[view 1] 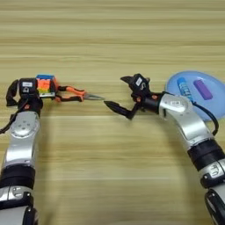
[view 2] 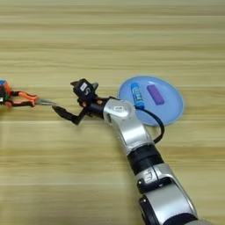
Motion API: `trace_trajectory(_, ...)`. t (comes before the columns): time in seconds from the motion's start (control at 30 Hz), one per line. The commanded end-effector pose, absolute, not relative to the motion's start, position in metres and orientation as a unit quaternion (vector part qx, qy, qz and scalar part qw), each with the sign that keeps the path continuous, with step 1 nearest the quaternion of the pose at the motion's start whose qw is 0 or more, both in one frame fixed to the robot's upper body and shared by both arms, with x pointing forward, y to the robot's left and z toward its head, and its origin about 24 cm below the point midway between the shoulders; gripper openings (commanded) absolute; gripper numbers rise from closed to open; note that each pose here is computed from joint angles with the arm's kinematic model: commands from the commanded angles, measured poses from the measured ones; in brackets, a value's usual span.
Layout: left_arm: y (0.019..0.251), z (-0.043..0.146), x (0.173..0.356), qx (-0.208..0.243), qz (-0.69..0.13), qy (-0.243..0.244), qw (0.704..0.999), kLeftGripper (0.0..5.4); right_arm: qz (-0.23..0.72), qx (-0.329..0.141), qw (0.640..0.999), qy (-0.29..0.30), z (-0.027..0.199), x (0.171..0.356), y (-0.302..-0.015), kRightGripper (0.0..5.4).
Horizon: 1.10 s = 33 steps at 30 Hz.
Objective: Move the objects on the table
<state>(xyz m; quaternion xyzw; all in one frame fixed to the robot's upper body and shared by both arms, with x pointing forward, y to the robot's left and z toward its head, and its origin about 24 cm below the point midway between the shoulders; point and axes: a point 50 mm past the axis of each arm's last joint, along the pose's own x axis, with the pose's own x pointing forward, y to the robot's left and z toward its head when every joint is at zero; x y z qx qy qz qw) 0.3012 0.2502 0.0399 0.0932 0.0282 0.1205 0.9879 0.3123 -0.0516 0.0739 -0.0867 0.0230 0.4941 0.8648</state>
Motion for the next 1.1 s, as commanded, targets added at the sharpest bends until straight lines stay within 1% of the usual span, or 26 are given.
trace_trajectory(0.03, 0.253, 0.043, 0.308, 0.102, 0.120, 0.021, 0.987, 5.40, 0.491, -0.085, 0.866, 0.027, 0.074, 0.309, -0.052, 5.38)
trace_trajectory(0.2, 0.253, 0.042, 0.310, 0.101, 0.119, 0.021, 0.988, 5.40, 0.490, -0.086, 0.867, 0.026, 0.074, 0.308, -0.052, 5.38)
trace_trajectory(0.73, 0.241, 0.037, 0.321, 0.101, 0.097, 0.029, 0.990, 5.40, 0.488, -0.085, 0.868, 0.027, 0.074, 0.307, -0.052, 5.38)
trace_trajectory(1.1, 0.240, 0.030, 0.321, 0.102, 0.093, 0.040, 0.990, 5.40, 0.487, -0.084, 0.869, 0.027, 0.074, 0.306, -0.051, 5.38)
